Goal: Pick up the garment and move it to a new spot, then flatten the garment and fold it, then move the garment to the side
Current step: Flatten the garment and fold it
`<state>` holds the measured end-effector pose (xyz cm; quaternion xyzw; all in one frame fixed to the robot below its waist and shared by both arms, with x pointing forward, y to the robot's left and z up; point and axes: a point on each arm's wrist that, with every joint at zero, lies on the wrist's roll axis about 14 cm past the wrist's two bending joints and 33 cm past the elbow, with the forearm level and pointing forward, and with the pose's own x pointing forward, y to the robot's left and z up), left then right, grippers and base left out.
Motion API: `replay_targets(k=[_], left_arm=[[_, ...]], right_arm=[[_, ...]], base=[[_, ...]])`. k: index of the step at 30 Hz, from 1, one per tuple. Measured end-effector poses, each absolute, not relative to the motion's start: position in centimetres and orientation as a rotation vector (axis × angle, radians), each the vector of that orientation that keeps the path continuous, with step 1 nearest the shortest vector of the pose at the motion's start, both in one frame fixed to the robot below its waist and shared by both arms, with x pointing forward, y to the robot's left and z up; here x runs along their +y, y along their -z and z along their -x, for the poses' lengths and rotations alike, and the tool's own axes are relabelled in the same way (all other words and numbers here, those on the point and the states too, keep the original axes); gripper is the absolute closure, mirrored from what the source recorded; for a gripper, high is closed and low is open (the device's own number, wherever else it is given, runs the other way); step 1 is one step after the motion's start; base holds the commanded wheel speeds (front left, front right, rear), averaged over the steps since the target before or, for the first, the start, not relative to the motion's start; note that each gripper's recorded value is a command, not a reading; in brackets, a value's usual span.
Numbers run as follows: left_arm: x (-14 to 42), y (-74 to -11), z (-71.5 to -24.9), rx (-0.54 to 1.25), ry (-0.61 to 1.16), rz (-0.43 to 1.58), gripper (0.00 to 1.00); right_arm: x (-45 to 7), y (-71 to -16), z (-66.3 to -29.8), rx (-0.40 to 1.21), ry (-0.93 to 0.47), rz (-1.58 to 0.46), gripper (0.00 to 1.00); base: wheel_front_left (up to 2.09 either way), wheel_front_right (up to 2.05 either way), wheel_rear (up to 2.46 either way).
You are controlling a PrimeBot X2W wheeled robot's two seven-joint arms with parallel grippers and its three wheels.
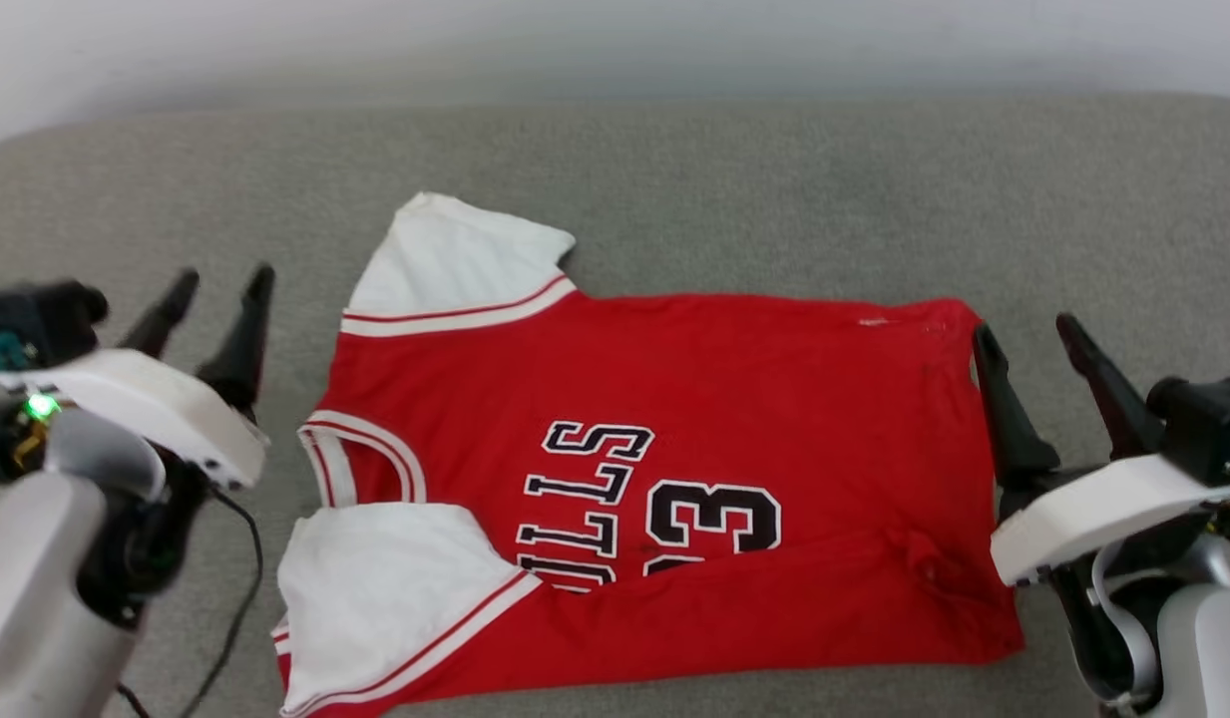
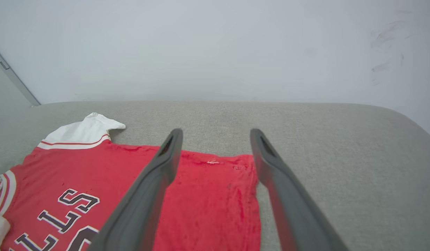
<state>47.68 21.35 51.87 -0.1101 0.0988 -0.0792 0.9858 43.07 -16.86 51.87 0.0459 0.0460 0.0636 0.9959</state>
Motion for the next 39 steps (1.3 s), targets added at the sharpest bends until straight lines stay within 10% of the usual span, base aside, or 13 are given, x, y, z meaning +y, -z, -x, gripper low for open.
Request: replay_targets(k=[16,33,34,35,39], left_arm=[[19.4,-48.2,-60.7,0.455,0.355,0.088,0.00],[16.1,-36.1,-61.9,0.997,0.488,0.079,0.00],[16.0,-36.0,-61.9,1.010,0.490,0.082,0.22],[15.9,-35.9,-61.8,1.019,0.490,0.087,1.00],[15.6,-35.6,-61.5,1.042,0.482,0.125,1.00]], right_arm=[[-19.0,-49.7,-47.0,0.076,-0.062,-0.078,0.00],[-21.8,-42.7,-46.1,0.229,0.024,-0.114,0.00],[-22.0,-42.6,-46.0,0.232,0.029,-0.113,0.00],[-22.1,-42.6,-45.9,0.234,0.032,-0.112,0.00],[-22.3,-42.4,-45.7,0.247,0.039,-0.122,0.00]], base=[[0.00,0.00,0.00],[0.00,0.00,0.00],[0.00,0.00,0.00],[0.00,0.00,0.00],[0.00,0.00,0.00]])
